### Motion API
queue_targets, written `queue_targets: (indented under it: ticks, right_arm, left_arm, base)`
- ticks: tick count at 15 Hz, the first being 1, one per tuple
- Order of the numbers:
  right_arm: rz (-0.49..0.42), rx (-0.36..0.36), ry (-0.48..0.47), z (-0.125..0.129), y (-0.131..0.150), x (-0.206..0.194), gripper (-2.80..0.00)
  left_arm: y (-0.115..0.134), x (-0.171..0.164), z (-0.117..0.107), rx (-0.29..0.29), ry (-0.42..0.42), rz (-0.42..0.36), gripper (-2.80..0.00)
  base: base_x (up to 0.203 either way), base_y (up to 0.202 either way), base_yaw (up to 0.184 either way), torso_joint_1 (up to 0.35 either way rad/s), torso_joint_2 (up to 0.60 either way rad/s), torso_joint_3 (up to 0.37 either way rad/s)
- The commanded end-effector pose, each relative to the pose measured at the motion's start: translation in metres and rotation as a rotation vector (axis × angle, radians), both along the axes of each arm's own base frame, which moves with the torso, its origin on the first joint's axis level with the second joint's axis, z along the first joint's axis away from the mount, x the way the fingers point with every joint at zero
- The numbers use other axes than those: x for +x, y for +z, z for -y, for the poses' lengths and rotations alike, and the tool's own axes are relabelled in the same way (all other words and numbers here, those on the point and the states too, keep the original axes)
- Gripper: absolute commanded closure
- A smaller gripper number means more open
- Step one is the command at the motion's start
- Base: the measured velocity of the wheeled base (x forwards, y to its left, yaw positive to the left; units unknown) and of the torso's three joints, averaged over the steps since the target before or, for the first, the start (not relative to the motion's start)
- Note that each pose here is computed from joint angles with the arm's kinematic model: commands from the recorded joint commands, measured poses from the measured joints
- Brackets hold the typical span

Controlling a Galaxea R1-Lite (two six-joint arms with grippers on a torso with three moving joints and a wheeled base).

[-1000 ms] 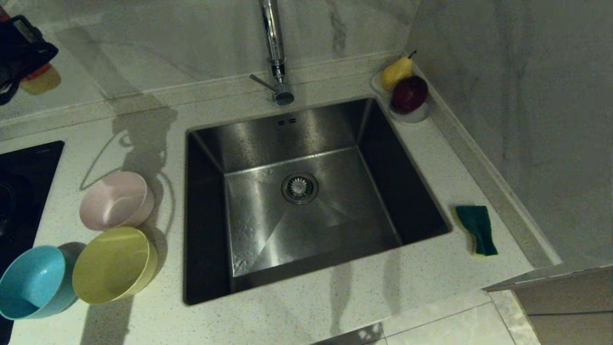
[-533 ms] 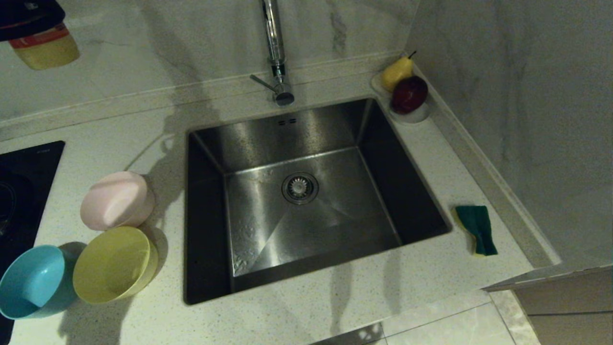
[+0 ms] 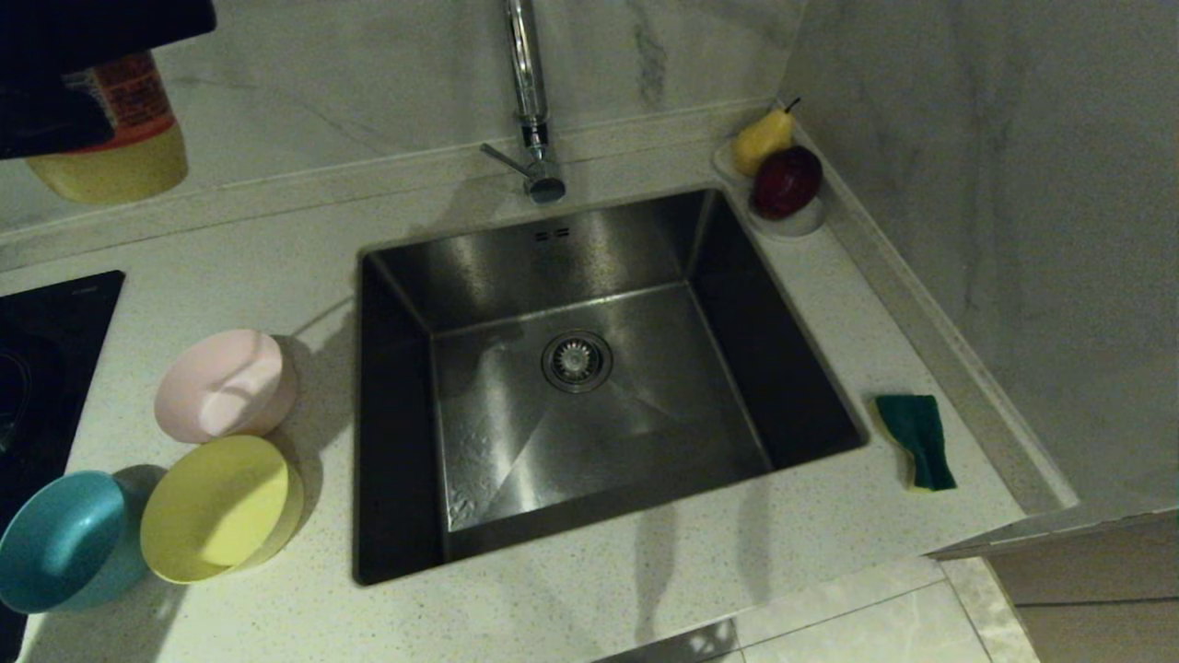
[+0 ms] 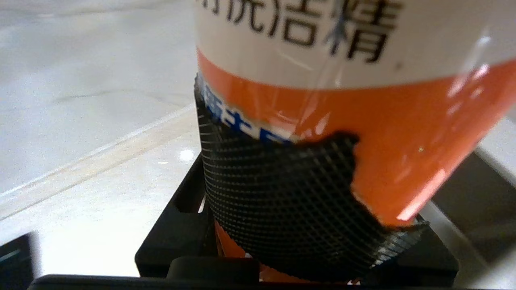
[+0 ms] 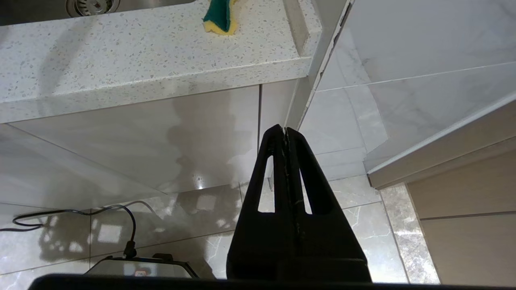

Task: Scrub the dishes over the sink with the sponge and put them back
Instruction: Squeeze it onto the sponge

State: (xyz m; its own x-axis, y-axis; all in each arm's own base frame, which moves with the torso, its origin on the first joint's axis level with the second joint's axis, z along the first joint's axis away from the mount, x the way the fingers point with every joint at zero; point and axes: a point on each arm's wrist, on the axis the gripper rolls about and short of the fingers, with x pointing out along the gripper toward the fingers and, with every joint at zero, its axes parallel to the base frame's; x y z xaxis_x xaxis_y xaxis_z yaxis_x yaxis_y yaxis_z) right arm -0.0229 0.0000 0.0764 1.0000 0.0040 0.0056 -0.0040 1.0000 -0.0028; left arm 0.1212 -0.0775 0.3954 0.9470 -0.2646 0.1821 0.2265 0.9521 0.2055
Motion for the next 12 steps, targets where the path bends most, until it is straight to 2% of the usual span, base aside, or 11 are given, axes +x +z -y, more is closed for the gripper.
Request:
queue_targets:
  ticks: [1, 3, 6, 8, 12]
  right_arm:
    - [0.001, 0.000, 0.002, 0.000, 0.000, 0.000, 0.00]
    - [0.001, 0.000, 0.001, 0.000, 0.000, 0.000, 0.00]
    - [0.001, 0.000, 0.001, 0.000, 0.000, 0.000, 0.00]
    - [0.001, 0.000, 0.001, 0.000, 0.000, 0.000, 0.00]
    - [0.001, 0.000, 0.001, 0.000, 0.000, 0.000, 0.00]
  left_arm:
    - [-0.003, -0.003, 0.013, 0.029, -0.072, -0.018, 0.00]
    - [-0.008, 0.003, 0.033, 0.128, -0.111, -0.013, 0.00]
    - [-0.014, 0.013, 0.058, 0.202, -0.140, -0.027, 0.00]
    - [-0.019, 0.020, 0.076, 0.226, -0.151, -0.037, 0.00]
    - [-0.024, 0.028, 0.117, 0.224, -0.157, -0.028, 0.00]
  base:
    - [0.000, 0.000, 0.000, 0.000, 0.00, 0.000]
    - [0.000, 0.000, 0.000, 0.000, 0.00, 0.000]
    - [0.000, 0.000, 0.000, 0.000, 0.00, 0.000]
    - [0.000, 0.000, 0.000, 0.000, 0.00, 0.000]
    - [0.000, 0.000, 0.000, 0.000, 0.00, 0.000]
